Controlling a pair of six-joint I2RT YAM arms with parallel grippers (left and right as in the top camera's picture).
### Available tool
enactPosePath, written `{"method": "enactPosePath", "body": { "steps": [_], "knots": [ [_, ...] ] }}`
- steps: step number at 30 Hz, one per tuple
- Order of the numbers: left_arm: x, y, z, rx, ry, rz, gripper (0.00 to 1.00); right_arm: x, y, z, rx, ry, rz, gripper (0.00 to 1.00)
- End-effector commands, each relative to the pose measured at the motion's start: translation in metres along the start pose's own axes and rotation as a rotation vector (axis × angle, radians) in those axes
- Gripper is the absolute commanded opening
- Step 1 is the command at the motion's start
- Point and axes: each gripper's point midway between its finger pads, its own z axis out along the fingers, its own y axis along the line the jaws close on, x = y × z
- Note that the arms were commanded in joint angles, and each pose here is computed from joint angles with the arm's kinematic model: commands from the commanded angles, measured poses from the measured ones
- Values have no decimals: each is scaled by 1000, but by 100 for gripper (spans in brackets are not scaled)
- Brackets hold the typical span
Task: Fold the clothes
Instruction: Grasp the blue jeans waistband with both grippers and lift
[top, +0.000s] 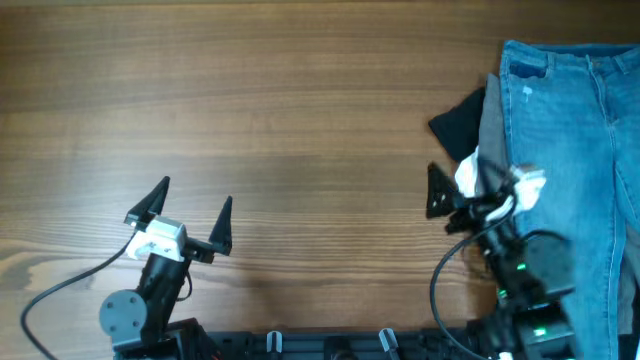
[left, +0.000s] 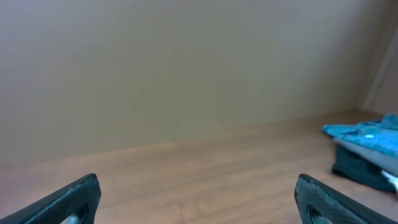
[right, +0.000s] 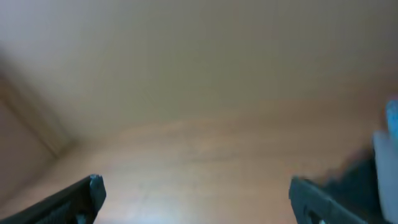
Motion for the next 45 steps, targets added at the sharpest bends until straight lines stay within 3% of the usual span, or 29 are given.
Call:
{"method": "enactPosePath", "body": {
  "steps": [1, 4, 6, 8, 10, 12, 16, 20, 22, 25, 27, 28, 29, 30, 32, 35, 38, 41, 45],
  "knots": [
    [-55, -3, 4, 10, 20, -132, 100, -53, 38, 14, -102, 92, -133, 100],
    [-77, 5, 21, -9, 165, -247, 100, -49, 42, 39, -84, 347, -70, 100],
    [-90, 17, 43, -33, 343, -348, 100, -22, 29, 60, -11, 602, -12, 100],
    [-88, 26, 59, -54, 497, -433, 100, -3, 8, 76, 95, 734, 0, 100],
    [-76, 38, 79, -73, 654, -517, 100, 10, -31, 101, 231, 771, -9, 100],
    [-63, 45, 90, -60, 730, -498, 100, 19, -75, 118, 343, 770, 29, 100],
    [-35, 49, 101, -43, 815, -551, 100, 26, -225, 119, 699, 663, 269, 93],
    [-35, 48, 100, -41, 816, -553, 100, 64, -292, 124, 748, 716, 211, 83],
    [-35, 48, 100, -41, 817, -554, 100, 108, -314, 128, 740, 809, 191, 70],
    [-35, 48, 100, -41, 817, -554, 100, 153, -319, 127, 738, 910, 217, 67],
    [-35, 48, 100, -41, 816, -554, 100, 165, -321, 125, 741, 935, 227, 43],
    [-35, 48, 100, -41, 817, -554, 100, 162, -321, 125, 743, 931, 222, 20],
    [-35, 48, 100, -41, 816, -554, 100, 144, -318, 126, 751, 894, 203, 9],
    [-35, 48, 100, -41, 816, -554, 100, 124, -315, 129, 752, 852, 183, 9],
    [-35, 48, 100, -41, 816, -554, 100, 67, -303, 137, 726, 734, 106, 9],
    [-45, 49, 100, -43, 790, -542, 100, -63, -248, 144, 611, 455, 0, 4],
    [-97, 61, 103, -80, 654, -521, 100, -127, -148, 144, 310, 309, -41, 4],
    [-164, 64, 96, -94, 498, -434, 100, -127, -15, 145, -41, 317, -83, 4],
    [-224, 62, 72, -144, 348, -339, 100, -18, 176, 132, -488, 600, -128, 5]
  ]
}}
